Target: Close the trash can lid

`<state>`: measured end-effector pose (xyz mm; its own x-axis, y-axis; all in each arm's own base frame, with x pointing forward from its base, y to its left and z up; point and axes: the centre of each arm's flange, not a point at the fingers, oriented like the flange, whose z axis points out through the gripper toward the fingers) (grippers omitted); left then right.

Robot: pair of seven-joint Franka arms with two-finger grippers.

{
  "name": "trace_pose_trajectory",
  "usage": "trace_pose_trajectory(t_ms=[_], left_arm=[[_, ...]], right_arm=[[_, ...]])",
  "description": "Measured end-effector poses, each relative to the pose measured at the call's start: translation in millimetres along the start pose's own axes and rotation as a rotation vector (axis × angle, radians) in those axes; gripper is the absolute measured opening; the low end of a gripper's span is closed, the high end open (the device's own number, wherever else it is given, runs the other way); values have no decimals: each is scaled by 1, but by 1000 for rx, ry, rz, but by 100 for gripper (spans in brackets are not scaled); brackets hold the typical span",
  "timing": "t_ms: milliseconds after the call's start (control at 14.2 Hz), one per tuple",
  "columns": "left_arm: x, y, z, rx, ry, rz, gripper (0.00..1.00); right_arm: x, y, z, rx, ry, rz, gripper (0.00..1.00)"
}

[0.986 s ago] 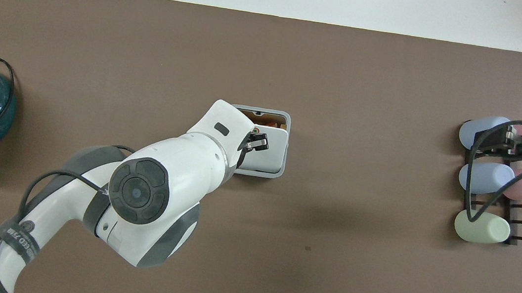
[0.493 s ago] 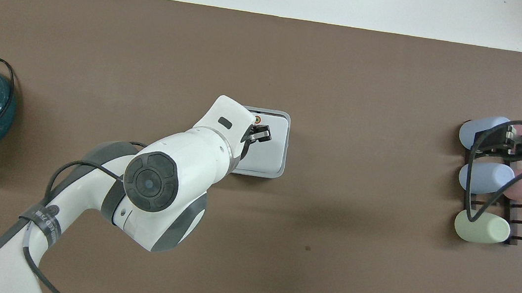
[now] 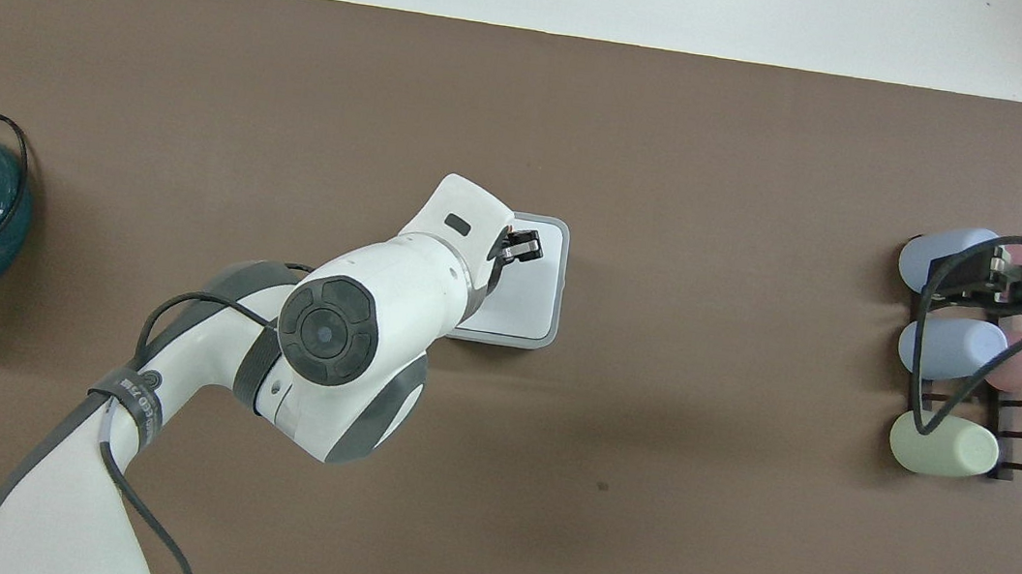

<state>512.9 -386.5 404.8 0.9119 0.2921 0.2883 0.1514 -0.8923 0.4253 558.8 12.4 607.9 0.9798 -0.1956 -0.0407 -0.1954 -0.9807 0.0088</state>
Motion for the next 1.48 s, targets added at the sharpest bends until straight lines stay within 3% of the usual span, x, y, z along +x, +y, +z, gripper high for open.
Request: trace_pose_trajectory(t_ms=[775, 1127, 1479], left_arm=[[1, 0, 8, -1, 1, -2, 1], [33, 5, -7, 137, -113, -27, 1], [86, -12, -67, 246, -209, 13, 1]], right_arm=[[0, 0, 0, 0, 0, 0, 100], [0, 0, 0, 0, 0, 0, 100], [0, 0, 0, 0, 0, 0, 100]])
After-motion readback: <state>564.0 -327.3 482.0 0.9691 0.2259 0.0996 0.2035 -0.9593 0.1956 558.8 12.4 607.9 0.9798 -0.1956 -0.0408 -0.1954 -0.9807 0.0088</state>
